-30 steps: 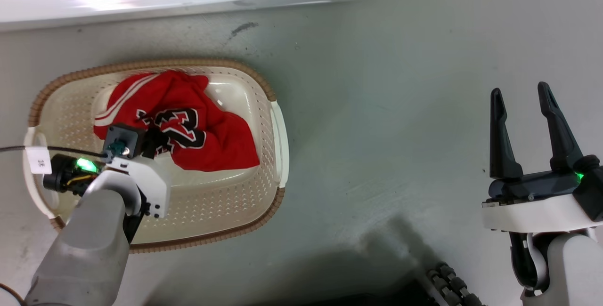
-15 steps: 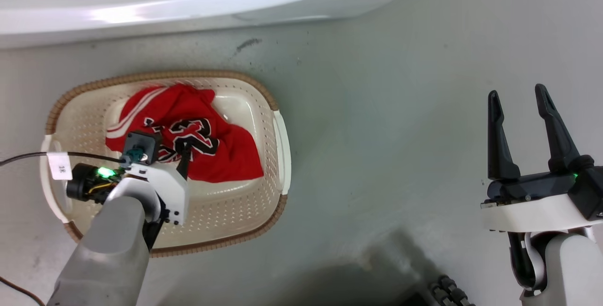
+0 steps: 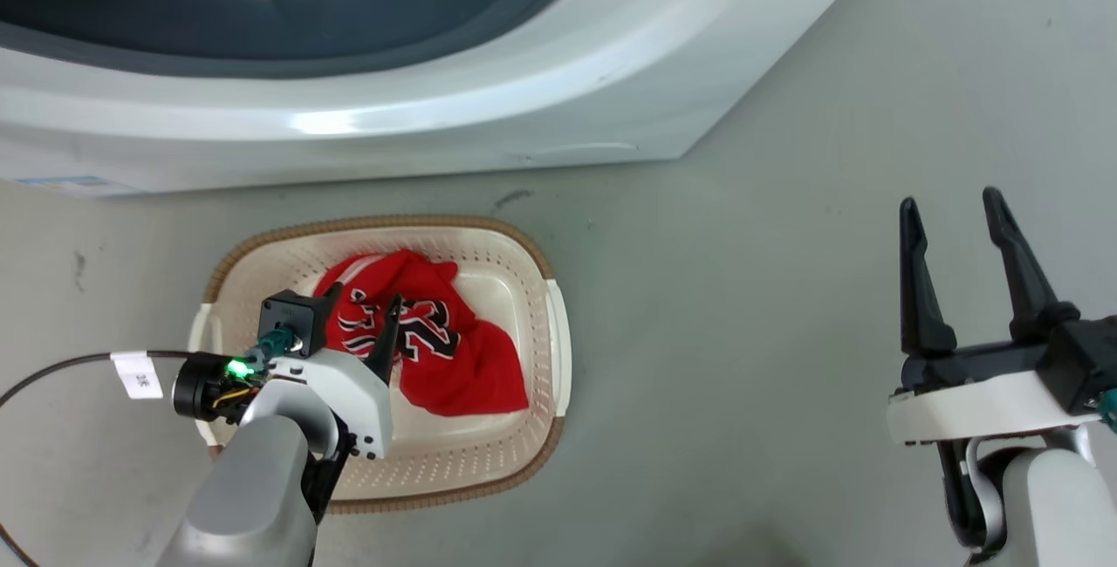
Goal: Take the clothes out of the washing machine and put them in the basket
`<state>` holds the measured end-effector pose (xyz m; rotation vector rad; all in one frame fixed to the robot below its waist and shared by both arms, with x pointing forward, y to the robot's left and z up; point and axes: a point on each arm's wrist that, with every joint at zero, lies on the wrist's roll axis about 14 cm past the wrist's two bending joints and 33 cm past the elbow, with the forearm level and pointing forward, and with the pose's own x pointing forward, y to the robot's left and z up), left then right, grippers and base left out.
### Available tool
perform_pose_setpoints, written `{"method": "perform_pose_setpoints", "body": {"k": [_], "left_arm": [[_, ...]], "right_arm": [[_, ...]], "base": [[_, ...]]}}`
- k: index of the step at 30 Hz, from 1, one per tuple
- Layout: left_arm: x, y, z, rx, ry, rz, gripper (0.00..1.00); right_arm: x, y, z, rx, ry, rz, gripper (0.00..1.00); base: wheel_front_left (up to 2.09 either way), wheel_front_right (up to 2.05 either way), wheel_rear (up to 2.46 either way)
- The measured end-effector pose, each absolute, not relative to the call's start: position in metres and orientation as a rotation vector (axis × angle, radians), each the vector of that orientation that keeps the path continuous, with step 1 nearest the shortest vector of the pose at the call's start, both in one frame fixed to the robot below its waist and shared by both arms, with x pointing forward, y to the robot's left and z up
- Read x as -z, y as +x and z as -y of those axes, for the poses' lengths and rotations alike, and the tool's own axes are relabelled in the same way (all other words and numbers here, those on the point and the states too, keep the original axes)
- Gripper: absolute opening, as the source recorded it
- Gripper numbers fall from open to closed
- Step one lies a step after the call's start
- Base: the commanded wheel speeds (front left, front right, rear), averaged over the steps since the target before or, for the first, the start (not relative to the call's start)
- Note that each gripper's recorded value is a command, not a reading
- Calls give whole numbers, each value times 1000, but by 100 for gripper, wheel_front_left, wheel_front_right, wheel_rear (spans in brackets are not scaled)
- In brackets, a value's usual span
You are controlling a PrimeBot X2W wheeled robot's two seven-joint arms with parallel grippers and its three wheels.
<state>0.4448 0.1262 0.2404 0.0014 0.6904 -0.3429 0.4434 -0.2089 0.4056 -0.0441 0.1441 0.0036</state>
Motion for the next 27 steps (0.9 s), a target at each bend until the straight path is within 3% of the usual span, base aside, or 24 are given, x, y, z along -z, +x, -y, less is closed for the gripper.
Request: {"method": "perform_pose_setpoints", "body": {"k": [14, 27], "left_arm": [[-344, 461, -124, 371, 40, -376, 100], [-412, 527, -117, 419, 101, -128, 100]], "right_arm": [[-444, 426, 201, -16, -16, -67, 100], [-445, 408, 222, 52, 11, -80, 100]], "base": [[0, 0, 0], [0, 0, 0]]}}
